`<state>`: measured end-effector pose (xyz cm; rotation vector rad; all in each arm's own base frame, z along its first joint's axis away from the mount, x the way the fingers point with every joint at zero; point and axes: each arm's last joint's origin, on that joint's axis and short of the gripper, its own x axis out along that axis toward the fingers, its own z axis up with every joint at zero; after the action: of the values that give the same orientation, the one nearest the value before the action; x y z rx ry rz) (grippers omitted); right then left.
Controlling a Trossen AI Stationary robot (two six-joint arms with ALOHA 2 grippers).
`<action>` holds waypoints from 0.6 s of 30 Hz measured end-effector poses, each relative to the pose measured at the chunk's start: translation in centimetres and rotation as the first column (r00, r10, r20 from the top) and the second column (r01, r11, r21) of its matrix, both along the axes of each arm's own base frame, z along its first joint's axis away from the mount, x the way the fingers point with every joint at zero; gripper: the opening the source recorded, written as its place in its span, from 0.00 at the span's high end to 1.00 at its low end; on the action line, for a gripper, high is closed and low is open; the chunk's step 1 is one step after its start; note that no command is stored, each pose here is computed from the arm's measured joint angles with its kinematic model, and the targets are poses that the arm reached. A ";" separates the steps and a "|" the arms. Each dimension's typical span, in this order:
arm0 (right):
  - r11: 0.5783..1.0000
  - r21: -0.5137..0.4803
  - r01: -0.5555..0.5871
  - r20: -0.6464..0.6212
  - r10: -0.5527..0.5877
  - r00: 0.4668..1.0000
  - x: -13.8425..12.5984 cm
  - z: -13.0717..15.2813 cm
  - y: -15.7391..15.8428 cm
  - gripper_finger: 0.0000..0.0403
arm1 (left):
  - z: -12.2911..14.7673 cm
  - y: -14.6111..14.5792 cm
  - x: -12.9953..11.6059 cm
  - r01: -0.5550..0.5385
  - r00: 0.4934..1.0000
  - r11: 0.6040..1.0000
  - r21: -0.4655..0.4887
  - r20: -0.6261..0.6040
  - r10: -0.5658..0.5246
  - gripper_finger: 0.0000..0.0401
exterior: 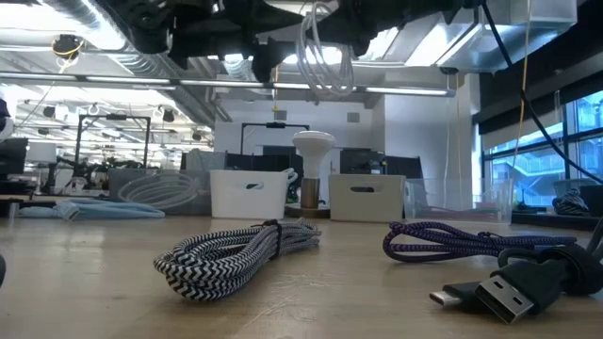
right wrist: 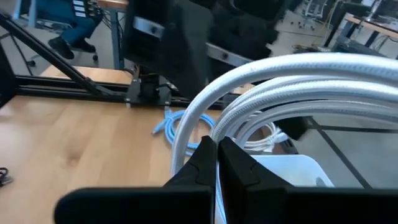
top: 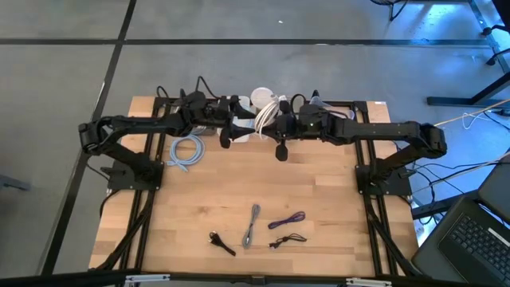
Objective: Pick & Place USB Port
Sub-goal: Put the white HDMI cable into the black bin
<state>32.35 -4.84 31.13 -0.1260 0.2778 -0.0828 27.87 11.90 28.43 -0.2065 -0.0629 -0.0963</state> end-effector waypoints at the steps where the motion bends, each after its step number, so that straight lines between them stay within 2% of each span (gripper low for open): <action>1: 1.000 0.000 0.006 -0.002 -0.006 1.000 0.0 0.0 -0.2 1.00 | 0.1 0.0 0.1 0.015 1.000 1.000 0.001 0.003 -0.015 0.31; 14: 1.000 -0.002 0.017 -0.001 -0.017 1.000 -0.1 0.0 -0.7 1.00 | 1.8 -0.1 0.9 0.021 0.999 0.999 0.038 0.048 -0.023 0.32; 18: 1.000 0.002 0.017 -0.001 -0.017 1.000 -0.1 0.0 -0.7 1.00 | 1.4 0.2 1.5 0.018 1.000 1.000 0.023 0.005 -0.018 0.32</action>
<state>32.24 -5.53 31.11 -0.1216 0.2796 -0.0995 29.32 12.11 29.81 -0.1838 -0.0651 -0.1151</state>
